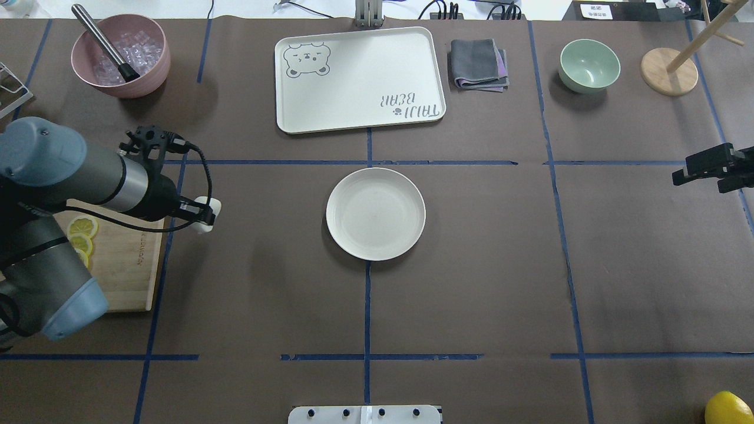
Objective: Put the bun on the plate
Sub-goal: 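Carry the white bun with the left gripper over the white plate and lower it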
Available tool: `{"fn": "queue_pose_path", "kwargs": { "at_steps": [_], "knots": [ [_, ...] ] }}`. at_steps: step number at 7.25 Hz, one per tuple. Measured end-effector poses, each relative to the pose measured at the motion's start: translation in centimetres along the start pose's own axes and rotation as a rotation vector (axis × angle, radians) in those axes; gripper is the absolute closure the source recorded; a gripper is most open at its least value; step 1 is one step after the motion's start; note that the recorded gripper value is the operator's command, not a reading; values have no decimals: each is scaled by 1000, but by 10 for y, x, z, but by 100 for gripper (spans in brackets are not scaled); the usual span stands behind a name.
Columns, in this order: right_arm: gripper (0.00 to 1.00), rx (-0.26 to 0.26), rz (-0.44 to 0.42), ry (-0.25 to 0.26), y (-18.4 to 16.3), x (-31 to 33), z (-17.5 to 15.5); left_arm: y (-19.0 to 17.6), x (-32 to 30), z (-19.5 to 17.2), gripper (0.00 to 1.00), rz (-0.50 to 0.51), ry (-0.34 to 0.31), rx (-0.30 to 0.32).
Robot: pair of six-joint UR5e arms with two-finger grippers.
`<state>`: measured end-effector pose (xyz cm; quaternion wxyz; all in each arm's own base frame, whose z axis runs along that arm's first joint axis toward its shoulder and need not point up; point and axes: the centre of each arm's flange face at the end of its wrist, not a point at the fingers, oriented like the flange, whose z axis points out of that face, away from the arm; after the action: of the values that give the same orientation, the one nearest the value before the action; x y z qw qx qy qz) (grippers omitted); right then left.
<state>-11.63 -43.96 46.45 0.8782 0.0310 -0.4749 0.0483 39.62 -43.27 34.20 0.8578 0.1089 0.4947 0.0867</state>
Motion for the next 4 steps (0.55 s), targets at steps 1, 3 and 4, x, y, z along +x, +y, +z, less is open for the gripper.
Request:
{"fn": "queue_pose_path", "kwargs": {
  "at_steps": [1,3,4],
  "knots": [
    [0,-1,1,1,0,1,0,-5,51,7,69,-55,29,-17],
    [0,-3,-3,2,1,3,1,-12,149,24,69,-121,14,-8],
    [0,-4,-4,3,1,3,2,-16,187,42,69,-133,-12,14]
  ]
}}
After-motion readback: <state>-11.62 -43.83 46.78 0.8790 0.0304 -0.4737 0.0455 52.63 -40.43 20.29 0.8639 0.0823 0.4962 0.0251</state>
